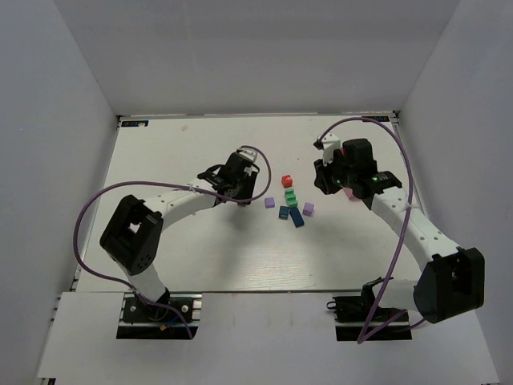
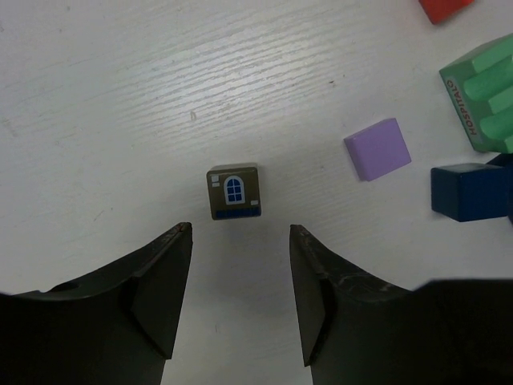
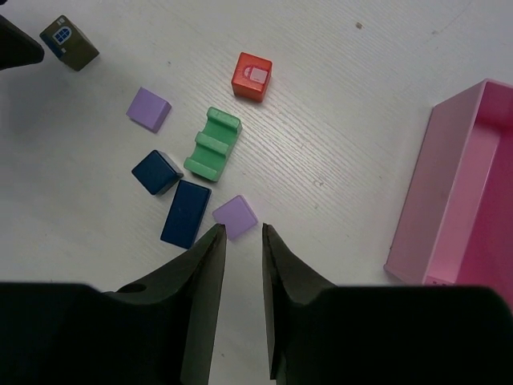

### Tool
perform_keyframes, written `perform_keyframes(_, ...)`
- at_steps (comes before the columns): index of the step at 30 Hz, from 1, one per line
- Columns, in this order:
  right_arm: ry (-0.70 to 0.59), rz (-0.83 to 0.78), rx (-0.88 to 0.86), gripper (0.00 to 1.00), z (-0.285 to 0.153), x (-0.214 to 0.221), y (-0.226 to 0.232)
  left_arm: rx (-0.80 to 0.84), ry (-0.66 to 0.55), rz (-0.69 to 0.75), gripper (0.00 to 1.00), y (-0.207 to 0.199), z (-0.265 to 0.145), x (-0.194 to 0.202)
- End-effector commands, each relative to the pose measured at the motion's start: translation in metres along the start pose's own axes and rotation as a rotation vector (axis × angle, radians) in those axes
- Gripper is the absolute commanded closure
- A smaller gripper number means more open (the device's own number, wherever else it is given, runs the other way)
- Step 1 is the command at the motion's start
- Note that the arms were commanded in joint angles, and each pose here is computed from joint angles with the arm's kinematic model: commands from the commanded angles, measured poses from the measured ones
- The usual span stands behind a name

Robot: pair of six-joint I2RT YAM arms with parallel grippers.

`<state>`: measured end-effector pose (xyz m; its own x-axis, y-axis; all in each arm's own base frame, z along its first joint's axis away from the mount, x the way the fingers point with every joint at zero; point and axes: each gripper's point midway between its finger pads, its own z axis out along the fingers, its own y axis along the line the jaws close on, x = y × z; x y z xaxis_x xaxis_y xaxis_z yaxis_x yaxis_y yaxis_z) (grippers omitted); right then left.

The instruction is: Build the wood block tower

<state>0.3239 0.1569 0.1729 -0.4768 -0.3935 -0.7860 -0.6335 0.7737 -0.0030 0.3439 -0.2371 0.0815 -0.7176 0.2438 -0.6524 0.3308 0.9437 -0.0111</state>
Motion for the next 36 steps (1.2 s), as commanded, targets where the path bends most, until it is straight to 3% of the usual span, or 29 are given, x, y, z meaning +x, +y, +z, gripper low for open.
perform_keyframes(1, -0.075, -0.017, 0.023, 0.69, -0.010, -0.018, 0.000, -0.040, -0.057, -0.032, 0.37, -0.006, -0.004, -0.023)
perform_keyframes(8, -0.091, -0.020, 0.020, 0.60, -0.014, -0.021, 0.001, -0.083, -0.027, -0.042, 0.37, -0.008, 0.006, -0.016)
perform_keyframes(36, -0.108, -0.026, 0.015, 0.60, -0.018, -0.023, 0.002, -0.165, 0.040, -0.060, 0.37, -0.003, 0.036, -0.003)
